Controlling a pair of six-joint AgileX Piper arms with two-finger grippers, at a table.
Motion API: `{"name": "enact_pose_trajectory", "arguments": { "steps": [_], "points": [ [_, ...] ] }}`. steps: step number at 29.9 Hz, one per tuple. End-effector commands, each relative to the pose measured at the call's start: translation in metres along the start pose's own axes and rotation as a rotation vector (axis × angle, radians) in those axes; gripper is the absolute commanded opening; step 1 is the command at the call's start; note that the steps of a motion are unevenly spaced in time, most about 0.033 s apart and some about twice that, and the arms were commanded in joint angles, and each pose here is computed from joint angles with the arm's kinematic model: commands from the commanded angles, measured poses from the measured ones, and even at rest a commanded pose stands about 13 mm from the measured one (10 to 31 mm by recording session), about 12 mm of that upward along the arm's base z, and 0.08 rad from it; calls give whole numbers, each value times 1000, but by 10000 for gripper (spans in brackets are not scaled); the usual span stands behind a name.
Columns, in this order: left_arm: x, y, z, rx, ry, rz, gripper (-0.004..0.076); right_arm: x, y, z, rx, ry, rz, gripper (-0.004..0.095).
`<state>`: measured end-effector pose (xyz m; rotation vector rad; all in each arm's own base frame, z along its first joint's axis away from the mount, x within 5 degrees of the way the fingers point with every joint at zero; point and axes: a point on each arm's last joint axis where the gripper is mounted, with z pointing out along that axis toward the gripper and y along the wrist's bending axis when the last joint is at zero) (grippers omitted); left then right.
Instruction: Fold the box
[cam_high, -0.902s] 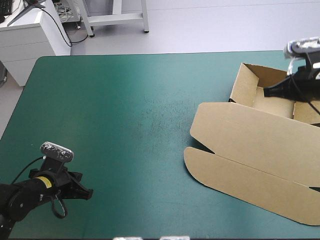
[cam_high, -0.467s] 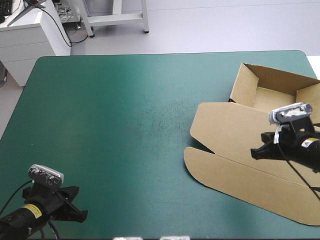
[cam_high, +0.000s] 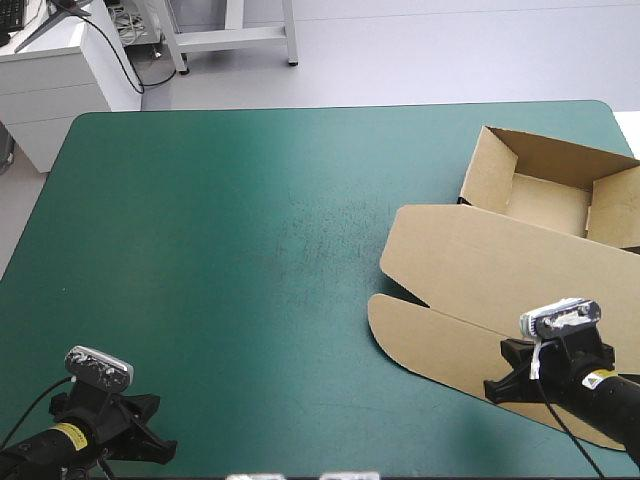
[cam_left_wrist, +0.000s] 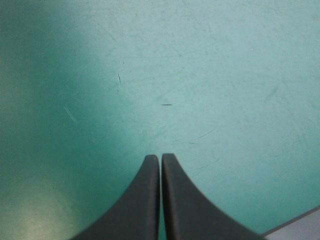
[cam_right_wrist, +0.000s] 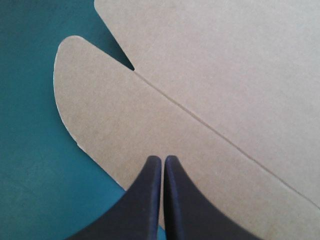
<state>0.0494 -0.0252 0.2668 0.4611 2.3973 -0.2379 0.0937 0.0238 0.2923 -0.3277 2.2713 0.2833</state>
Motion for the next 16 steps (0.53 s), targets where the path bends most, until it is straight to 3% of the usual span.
{"name": "enact_pose_trajectory", "arguments": {
  "steps": [1,16],
  "points": [
    [-10,-1,-4,6,-60,-4,-8,4,7,-7,-15,-59,-10,0],
    [-8,-4,-4,45,-36,-28,-8,18,10,-6,-6,-91,8,0]
  ]
}}
